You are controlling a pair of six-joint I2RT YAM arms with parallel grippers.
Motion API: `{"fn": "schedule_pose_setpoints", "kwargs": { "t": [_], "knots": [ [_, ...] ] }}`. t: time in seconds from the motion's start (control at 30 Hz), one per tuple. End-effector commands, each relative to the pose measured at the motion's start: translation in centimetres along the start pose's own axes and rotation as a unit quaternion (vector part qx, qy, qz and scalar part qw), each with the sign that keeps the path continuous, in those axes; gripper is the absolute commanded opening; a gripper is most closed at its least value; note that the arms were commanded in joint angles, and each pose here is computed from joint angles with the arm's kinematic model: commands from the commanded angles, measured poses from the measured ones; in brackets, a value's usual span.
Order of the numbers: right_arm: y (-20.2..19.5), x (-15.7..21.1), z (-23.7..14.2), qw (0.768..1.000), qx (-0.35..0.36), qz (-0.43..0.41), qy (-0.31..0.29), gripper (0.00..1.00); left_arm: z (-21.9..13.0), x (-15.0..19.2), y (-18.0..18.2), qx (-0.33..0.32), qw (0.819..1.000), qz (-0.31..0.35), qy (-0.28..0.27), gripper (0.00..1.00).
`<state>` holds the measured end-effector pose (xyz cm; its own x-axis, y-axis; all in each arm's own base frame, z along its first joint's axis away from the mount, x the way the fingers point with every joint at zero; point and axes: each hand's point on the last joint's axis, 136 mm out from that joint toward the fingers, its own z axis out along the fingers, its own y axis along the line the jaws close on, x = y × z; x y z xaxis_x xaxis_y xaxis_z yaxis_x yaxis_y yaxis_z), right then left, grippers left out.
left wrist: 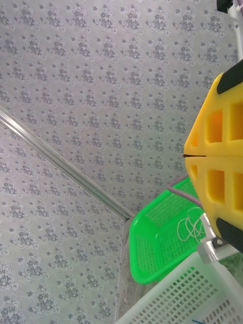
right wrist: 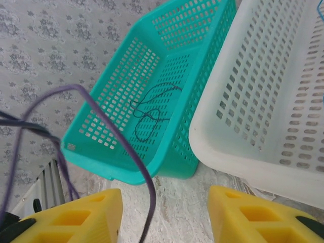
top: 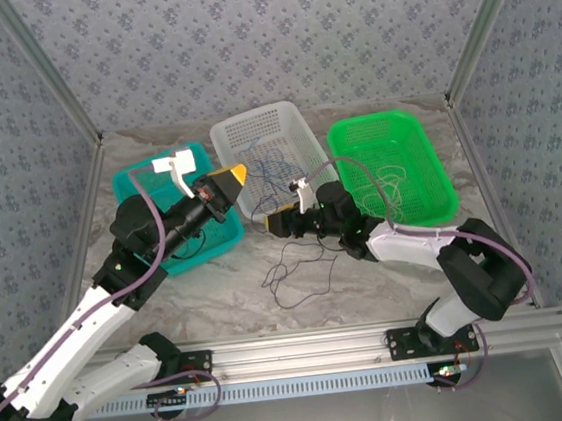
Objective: Untangle the cables
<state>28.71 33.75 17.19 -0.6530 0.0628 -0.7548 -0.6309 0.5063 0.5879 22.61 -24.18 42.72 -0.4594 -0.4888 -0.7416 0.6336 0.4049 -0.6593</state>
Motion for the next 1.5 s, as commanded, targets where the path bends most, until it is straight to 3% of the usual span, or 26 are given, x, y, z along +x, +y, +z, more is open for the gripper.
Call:
{"fn": "schedule_pose_setpoints", "kwargs": {
  "t": [0.0, 0.2, 0.4, 0.7, 0.97, 1.17, 1.47],
  "knots": [
    [1.1, -1.1, 0.4, 0.999, -0.026, 0.002, -0.023, 0.41, -0.7, -1.0, -1.9, 0.040, 0.999, -0.005, -0.020, 0.00],
    [0.2, -0.7, 0.2, 1.000, 0.003, -0.003, -0.005, 0.00, -1.8, -1.4, -1.5, 0.020, 0.999, 0.012, -0.028, 0.00],
    [-3.4, 1.7, -2.3, 0.990, 0.129, -0.029, 0.058, 0.00, -5.0, -3.1, 0.3, -0.052, 0.995, 0.060, -0.057, 0.00],
    [-6.3, 1.2, -7.8, 0.963, 0.257, -0.055, 0.058, 0.00, -7.6, -3.8, 3.1, -0.134, 0.984, 0.099, -0.067, 0.00],
    [-7.9, 0.9, -11.1, 0.968, 0.249, 0.043, 0.014, 0.00, -9.1, -3.7, 4.4, -0.168, 0.975, 0.126, -0.072, 0.00],
    [-5.0, 1.0, -9.9, 0.986, 0.160, 0.043, 0.032, 0.00, -7.9, -2.6, 4.1, -0.132, 0.984, 0.102, -0.065, 0.00],
    [-3.8, 1.8, -8.4, 0.990, 0.121, 0.032, 0.069, 0.03, -6.4, -2.7, 3.1, -0.072, 0.992, 0.054, -0.090, 0.00]
  ]
}}
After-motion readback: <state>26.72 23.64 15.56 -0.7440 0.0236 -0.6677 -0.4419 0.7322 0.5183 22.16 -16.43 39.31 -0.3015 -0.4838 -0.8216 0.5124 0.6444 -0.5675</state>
